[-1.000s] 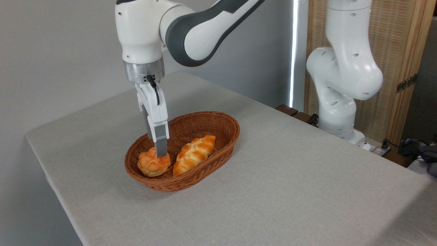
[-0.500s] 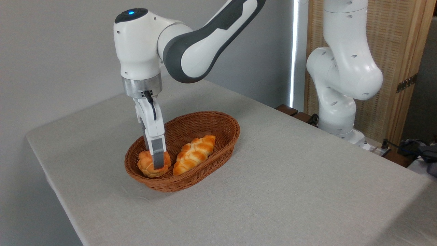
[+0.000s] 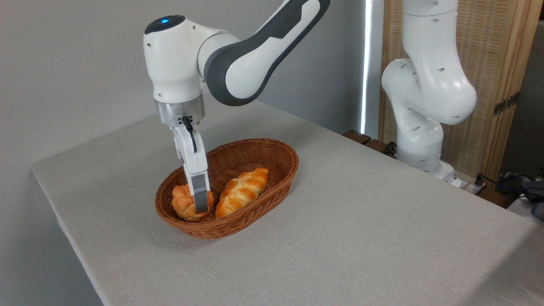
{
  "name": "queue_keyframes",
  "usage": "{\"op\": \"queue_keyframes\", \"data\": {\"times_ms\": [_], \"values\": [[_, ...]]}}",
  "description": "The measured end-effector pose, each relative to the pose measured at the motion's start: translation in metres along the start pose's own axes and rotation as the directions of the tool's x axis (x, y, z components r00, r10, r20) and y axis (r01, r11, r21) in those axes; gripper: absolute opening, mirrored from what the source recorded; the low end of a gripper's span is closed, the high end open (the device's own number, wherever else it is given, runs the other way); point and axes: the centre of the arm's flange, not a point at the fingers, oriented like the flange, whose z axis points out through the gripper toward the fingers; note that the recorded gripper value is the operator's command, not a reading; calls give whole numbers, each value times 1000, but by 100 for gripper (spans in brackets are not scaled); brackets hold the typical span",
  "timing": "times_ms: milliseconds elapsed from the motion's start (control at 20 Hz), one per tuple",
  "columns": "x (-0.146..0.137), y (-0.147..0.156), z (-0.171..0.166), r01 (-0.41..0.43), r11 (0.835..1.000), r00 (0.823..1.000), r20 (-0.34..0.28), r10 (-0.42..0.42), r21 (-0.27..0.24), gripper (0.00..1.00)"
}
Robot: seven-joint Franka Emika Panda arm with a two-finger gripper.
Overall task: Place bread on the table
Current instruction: 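Close the gripper on the round bun, then lift the round bun out of the basket and move it beside the basket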
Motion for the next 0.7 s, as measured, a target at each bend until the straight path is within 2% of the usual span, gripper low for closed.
{"op": "queue_keyframes", "data": {"times_ms": [700], "values": [[0, 0, 0, 0, 1000, 1000, 0, 0, 0, 30]]}}
